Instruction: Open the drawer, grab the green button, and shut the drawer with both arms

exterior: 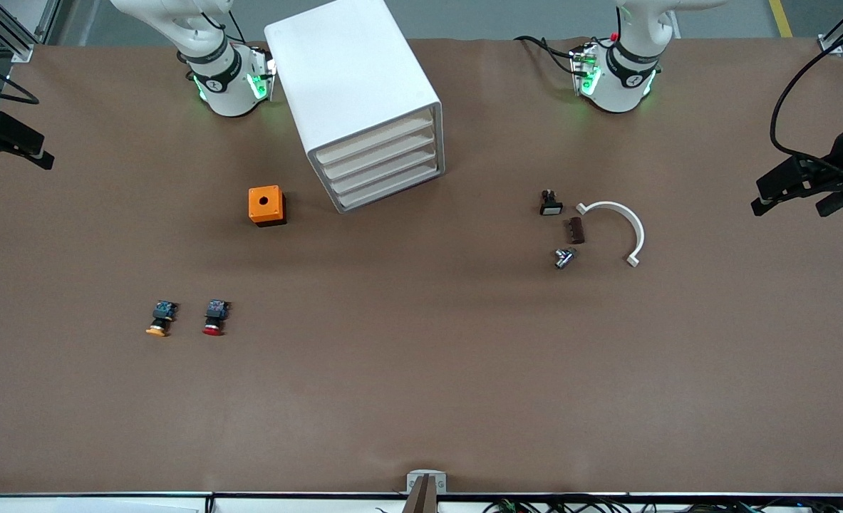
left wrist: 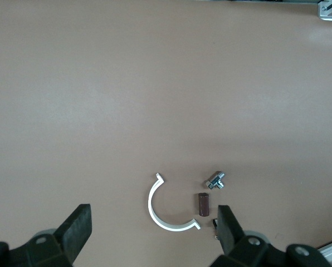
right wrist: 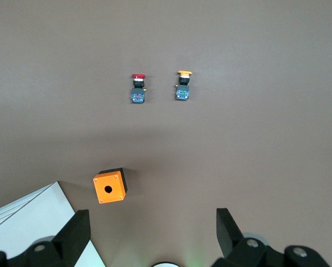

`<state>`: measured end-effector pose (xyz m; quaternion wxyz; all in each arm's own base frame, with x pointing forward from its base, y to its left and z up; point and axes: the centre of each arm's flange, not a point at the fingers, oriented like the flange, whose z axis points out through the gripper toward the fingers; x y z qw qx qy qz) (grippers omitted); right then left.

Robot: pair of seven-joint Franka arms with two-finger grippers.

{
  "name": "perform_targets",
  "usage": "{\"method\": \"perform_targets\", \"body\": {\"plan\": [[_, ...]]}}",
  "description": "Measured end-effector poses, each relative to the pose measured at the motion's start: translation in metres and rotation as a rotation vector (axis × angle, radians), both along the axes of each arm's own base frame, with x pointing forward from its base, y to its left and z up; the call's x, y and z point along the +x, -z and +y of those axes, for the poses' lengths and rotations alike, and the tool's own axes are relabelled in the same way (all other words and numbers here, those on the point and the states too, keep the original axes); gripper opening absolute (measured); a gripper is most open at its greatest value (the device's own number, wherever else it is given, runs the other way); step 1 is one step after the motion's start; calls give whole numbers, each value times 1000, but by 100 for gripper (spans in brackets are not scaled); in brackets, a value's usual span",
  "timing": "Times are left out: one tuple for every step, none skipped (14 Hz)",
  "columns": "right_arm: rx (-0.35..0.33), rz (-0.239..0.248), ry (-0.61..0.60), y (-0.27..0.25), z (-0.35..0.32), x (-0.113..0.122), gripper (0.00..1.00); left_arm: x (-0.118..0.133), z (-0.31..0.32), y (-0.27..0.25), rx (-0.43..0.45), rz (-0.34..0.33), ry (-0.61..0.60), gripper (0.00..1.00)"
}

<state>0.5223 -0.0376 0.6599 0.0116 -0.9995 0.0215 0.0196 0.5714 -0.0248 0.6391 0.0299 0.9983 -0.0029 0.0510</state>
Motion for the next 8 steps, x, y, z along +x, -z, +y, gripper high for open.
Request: {"method": "perform_targets", "body": {"plan": [[0,1,1,1,-1,0,100,0,0,0,0,0,0,100],[0,0,4,1,-2,0,100,0,0,0,0,1,0,100],[0,-3,7,2,-4,1,100,0,0,0,0,1,0,100],[0,-3,13,2,-7,1,100,0,0,0,0,1,0,100],[0,-2,20,3,-10,0,100,0,1,0,0,2,-1,100],[1,-2,25,3,-13,0,100,0,2,2,0,9,-4,100],[1,-1,28,4,-15,0,100,0,4,5,1,24,-8,100],[1,1,32,4,-17,0,100,0,5,12,1,49,-12,100]]}}
